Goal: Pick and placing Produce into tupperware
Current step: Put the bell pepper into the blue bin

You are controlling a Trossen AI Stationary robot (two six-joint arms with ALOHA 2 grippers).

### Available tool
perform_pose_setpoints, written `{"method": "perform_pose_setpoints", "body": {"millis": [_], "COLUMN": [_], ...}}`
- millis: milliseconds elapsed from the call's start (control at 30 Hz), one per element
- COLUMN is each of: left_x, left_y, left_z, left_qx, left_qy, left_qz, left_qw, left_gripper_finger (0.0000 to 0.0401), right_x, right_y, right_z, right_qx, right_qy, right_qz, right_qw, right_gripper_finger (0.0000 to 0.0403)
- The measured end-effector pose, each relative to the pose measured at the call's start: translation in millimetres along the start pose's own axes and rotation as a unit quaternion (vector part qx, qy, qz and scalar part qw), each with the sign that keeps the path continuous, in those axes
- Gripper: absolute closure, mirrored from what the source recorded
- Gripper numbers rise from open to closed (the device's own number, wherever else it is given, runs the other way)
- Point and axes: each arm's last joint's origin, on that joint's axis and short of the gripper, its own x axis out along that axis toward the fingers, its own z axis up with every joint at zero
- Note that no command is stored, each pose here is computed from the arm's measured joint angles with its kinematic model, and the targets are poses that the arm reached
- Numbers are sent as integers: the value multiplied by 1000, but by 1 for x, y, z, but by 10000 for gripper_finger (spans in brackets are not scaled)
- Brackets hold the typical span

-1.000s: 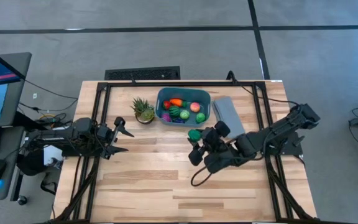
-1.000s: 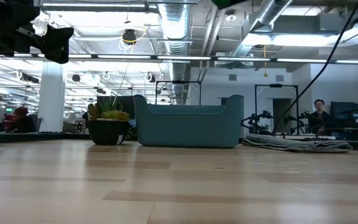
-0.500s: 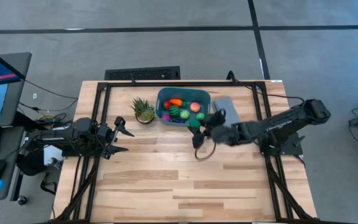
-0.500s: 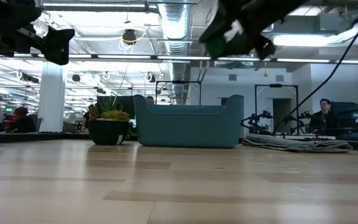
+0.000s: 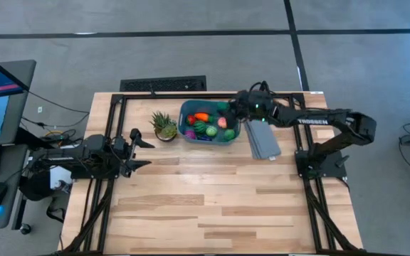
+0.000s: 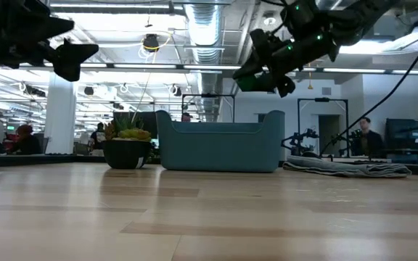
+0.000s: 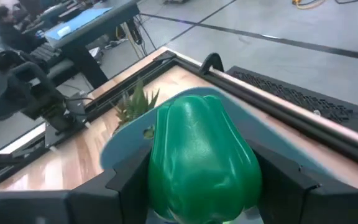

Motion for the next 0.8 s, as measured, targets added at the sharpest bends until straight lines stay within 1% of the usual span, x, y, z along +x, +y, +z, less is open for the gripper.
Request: {"method": "perform_pose_setpoints", "body": {"millis": [133, 233, 367, 467, 667, 800], "left_x": [0, 0, 0, 0, 0, 0], "left_y": [2, 3, 3, 3, 4, 4], "left_z": [0, 0, 1, 1, 1, 1], "left_qx": [7, 8, 4, -4, -17, -18], "left_qy": [-3, -5, -8, -10, -11, -12], "left_qz": [34, 57, 60, 60, 63, 72], "left_qw": [999, 998, 998, 998, 998, 997], "left_gripper_finger": [113, 113, 113, 113, 113, 113], "right_x": [7, 18, 40, 55, 77, 84], "right_y": [-21, -28, -34, -35, -38, -36], "right_z": [0, 0, -8, -9, -11, -14], "right_qx": [-8, -21, -30, -39, -62, -94], "right_qy": [24, 38, 72, 86, 117, 172], "right_qz": [21, 45, 72, 94, 98, 94], "right_qw": [999, 998, 994, 991, 986, 976], "right_gripper_finger": [153, 153, 153, 153, 153, 153]}}
